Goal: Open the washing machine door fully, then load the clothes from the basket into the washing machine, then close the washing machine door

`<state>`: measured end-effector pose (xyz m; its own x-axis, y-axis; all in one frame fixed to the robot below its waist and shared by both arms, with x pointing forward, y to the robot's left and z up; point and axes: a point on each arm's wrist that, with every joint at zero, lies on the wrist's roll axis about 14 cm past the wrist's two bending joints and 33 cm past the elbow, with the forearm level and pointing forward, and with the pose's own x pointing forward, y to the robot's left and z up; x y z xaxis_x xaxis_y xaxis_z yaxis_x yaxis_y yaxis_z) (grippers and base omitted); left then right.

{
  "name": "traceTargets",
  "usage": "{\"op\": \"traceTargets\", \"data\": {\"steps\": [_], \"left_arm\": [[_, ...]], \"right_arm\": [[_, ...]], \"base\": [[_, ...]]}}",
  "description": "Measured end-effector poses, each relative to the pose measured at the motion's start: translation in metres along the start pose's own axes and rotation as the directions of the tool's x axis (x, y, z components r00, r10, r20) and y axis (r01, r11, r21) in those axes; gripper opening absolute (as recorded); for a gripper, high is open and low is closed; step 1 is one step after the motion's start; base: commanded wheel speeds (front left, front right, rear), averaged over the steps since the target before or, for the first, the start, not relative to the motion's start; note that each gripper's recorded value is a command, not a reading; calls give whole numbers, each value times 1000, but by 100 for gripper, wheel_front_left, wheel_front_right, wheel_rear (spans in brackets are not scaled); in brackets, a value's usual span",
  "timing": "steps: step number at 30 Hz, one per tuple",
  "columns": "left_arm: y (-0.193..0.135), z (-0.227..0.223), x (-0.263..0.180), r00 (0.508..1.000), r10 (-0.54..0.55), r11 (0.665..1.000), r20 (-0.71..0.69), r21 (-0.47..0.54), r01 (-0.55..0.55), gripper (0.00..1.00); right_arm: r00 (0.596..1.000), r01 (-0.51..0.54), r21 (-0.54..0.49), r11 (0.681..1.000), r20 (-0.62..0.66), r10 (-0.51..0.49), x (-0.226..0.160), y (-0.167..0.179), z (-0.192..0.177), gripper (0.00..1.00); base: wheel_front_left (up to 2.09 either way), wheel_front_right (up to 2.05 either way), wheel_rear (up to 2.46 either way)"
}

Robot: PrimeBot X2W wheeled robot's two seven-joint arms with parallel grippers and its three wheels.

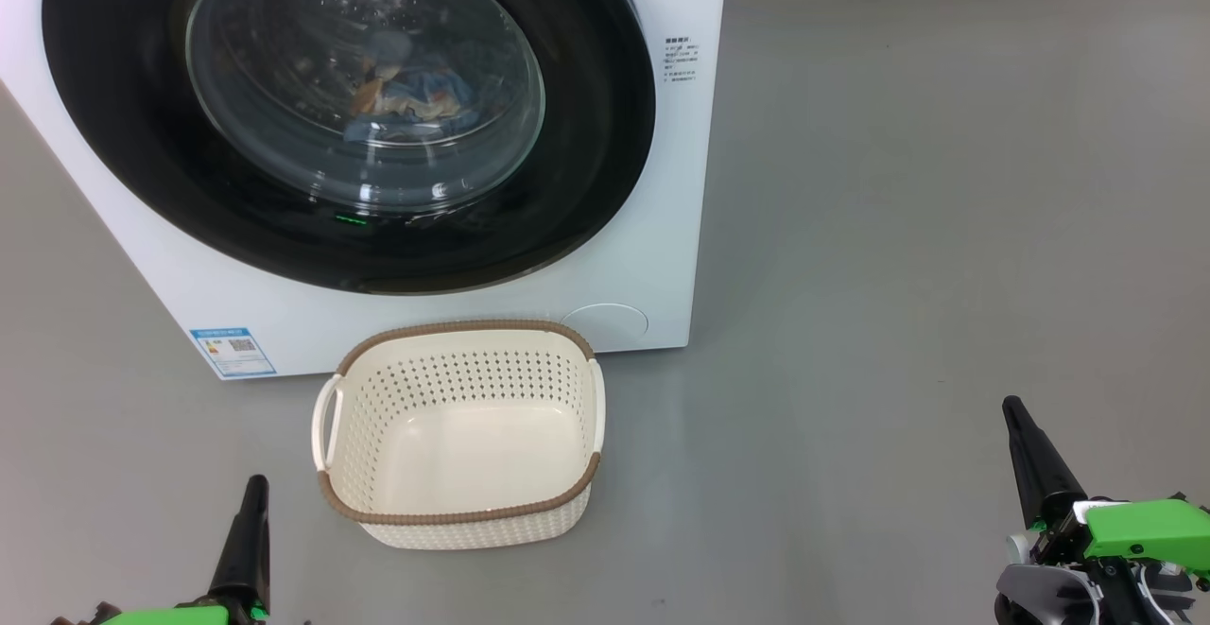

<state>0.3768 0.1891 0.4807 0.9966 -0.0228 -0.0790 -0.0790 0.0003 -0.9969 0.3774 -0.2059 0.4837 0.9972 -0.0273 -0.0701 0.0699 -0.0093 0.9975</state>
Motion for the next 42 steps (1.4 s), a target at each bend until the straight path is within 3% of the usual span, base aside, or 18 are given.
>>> {"op": "traceTargets", "data": {"steps": [42], "left_arm": [[0, 0, 0, 1000, 0, 1000, 0, 0, 0, 0]], "right_arm": [[1000, 0, 0, 1000, -2, 0, 0, 0, 0, 0]], "base": [[0, 0, 0]]}}
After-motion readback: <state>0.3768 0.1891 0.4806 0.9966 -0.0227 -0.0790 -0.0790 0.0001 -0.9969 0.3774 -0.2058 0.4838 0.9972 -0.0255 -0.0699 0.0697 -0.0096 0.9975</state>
